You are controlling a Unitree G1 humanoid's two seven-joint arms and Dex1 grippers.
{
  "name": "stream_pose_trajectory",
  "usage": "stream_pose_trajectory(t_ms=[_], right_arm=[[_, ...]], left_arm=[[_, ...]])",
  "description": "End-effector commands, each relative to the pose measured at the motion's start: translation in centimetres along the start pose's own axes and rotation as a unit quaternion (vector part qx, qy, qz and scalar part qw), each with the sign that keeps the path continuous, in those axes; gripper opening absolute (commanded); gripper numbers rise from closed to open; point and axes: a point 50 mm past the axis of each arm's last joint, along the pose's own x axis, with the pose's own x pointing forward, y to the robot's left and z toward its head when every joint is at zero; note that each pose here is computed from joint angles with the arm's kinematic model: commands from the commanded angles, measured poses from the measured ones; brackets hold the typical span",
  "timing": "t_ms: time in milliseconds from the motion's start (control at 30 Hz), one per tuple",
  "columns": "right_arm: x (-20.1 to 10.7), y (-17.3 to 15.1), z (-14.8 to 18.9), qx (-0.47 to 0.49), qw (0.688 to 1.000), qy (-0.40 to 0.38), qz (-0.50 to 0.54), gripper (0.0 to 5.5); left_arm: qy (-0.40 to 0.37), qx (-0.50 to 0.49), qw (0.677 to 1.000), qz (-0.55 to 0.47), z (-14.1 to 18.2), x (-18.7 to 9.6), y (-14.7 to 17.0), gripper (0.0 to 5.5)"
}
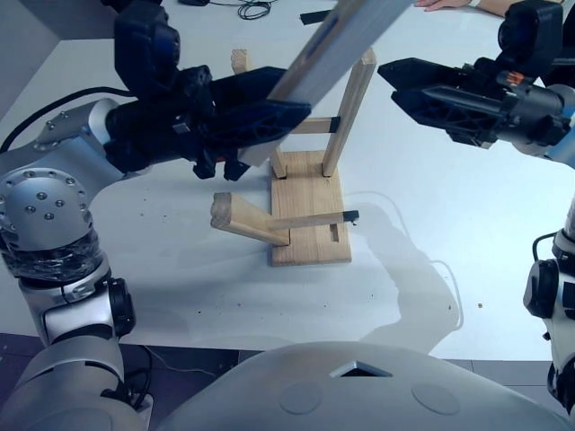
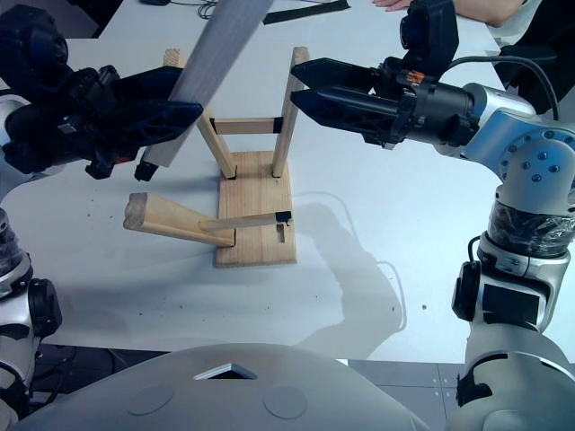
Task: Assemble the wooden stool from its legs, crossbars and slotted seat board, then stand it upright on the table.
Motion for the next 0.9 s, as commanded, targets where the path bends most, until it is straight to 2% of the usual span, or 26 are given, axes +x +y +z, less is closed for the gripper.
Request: stream_pose_trajectory(t_ms=[33, 900], right_arm=[[1.3, 0.7, 0.4, -0.004, 0.999, -0.006, 0.031, 3.58], [3.7, 1.5, 0.6, -0.029, 0.997, -0.026, 0.062, 3.58]], left_arm=[[0.004, -0.012, 1.000, -0.001, -0.5, 0.3, 0.2, 2.00], [0.030, -0.057, 0.998, -0.009, -2.5, 0.8, 0.8, 2.00]])
